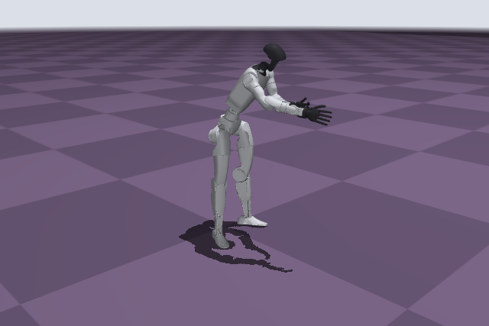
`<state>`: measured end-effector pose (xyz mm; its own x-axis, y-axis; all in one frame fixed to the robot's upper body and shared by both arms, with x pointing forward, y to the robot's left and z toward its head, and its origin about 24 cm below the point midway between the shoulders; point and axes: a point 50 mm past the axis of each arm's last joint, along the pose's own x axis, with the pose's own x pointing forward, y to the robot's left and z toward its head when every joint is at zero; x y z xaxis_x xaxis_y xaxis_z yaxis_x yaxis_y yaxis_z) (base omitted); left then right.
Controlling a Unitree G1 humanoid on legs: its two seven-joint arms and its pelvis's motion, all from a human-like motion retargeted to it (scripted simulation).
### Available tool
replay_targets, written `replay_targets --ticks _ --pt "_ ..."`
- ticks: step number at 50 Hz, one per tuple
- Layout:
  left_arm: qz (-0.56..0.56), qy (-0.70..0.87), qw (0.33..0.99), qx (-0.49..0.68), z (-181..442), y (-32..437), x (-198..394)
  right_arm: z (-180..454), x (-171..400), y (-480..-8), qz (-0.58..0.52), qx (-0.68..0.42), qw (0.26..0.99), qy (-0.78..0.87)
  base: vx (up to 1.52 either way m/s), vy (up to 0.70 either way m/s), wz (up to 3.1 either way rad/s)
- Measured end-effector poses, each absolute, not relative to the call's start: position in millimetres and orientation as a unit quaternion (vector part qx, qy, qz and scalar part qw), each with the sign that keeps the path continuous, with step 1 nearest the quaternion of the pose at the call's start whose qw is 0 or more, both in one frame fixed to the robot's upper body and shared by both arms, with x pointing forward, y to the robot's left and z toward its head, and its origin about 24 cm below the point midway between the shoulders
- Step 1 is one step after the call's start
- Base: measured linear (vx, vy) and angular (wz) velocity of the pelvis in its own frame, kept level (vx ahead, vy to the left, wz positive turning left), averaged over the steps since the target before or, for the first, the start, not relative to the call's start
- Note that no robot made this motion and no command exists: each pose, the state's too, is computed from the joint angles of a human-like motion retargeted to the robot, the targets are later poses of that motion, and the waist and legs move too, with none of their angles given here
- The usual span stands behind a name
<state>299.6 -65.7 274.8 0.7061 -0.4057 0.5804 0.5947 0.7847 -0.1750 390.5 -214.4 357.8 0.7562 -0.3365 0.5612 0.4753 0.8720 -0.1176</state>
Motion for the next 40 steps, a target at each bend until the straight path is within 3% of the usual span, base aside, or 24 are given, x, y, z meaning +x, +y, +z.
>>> replay_targets --ticks 4,7,12,16,19,24,29,32,36,40 --pt "-0.228 -0.242 0.940 -0.075 287 -90 328 373 391 -266 -0.314 -0.085 0.928 -0.184 -0.06 0.00 -0.02" --pt "-0.241 -0.205 0.947 -0.057 268 -87 338 350 397 -272 -0.307 -0.076 0.939 -0.136 0.02 0.00 -0.01" --pt "-0.270 -0.127 0.946 -0.127 183 -28 326 234 412 -207 -0.170 -0.042 0.981 -0.084 0.13 0.02 -0.03" --pt "-0.237 -0.063 0.951 -0.187 114 38 284 131 372 -145 -0.041 0.029 0.999 -0.007 0.10 0.03 0.05" --pt "-0.219 -0.042 0.950 -0.220 91 70 250 98 340 -122 0.010 0.082 0.996 0.023 0.00 0.00 0.00" --pt "-0.239 -0.116 0.935 -0.233 124 73 235 159 334 -121 0.018 0.061 0.990 -0.123 0.00 0.00 0.00" --pt "-0.272 -0.266 0.903 -0.197 208 35 269 268 367 -127 0.001 -0.133 0.950 -0.282 -0.03 0.00 0.06" --pt "-0.252 -0.337 0.898 -0.130 260 10 299 326 390 -143 -0.073 -0.217 0.927 -0.298 -0.09 0.01 0.18" --pt "-0.184 -0.347 0.920 0.000 297 -22 339 371 405 -186 -0.218 -0.211 0.923 -0.235 -0.07 0.04 0.20" --pt "-0.192 -0.259 0.945 0.062 275 -45 360 351 411 -215 -0.278 -0.138 0.939 -0.151 0.03 0.03 0.11"
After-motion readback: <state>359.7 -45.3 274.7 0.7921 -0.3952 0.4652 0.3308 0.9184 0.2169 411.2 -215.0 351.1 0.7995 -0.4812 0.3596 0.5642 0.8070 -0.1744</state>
